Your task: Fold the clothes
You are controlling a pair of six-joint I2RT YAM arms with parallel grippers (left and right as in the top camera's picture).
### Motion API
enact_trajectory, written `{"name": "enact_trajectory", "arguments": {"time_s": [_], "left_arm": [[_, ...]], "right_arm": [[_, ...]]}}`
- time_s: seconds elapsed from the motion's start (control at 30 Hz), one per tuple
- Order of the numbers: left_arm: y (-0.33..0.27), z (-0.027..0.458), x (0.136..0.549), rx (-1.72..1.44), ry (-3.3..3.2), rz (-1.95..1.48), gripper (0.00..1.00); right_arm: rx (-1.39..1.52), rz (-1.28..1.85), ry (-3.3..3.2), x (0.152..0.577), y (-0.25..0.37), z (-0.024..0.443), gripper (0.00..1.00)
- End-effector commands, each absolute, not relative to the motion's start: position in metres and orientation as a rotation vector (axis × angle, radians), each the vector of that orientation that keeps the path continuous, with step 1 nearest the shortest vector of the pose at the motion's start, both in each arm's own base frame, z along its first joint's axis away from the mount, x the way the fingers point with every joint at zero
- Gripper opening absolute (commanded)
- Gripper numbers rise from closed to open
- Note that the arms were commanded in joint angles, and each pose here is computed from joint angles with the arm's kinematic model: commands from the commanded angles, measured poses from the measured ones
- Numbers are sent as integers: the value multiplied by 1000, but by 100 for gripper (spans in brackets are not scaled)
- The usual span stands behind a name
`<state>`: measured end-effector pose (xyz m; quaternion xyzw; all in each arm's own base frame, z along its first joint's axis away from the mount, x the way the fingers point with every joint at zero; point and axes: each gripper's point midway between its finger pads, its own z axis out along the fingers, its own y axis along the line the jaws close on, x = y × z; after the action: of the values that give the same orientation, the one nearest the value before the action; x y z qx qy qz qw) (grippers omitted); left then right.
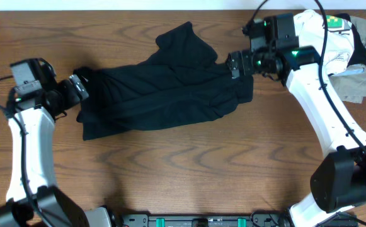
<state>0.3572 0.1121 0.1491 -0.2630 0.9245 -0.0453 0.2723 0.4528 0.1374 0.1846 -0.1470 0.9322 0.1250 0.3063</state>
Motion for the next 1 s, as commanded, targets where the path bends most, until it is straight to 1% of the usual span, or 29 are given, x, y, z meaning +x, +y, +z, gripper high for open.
{"name": "enact_trajectory", "arguments": {"time_s": [0.0, 0.13, 0.27, 0.37, 0.43, 0.67, 0.93, 0.97], "left_arm": [[105, 187, 370, -614, 2453, -159, 98], [97, 204, 389, -513, 2473, -155, 98], [93, 198, 418, -480, 2506, -169, 98], [95, 177, 434, -487, 2550, -179, 98], [98, 152, 443, -503, 2598, -188, 98], [98, 94, 452, -529, 2699, -208, 98], [98, 62, 471, -512, 2695, -208, 99], [98, 60, 474, -508, 2689, -207, 98]], "right_arm": [[-494, 288, 2357, 460, 149, 223, 99], [-509, 288, 2297, 468, 155, 245, 99], [-545, 277, 2258, 478, 162, 254, 99], [-567, 280, 2260, 481, 168, 249, 99], [-576, 283, 2275, 482, 172, 241, 99], [-593, 290, 2304, 482, 178, 227, 99], [-617, 296, 2313, 482, 187, 219, 97], [-618, 297, 2315, 482, 187, 217, 97]]}}
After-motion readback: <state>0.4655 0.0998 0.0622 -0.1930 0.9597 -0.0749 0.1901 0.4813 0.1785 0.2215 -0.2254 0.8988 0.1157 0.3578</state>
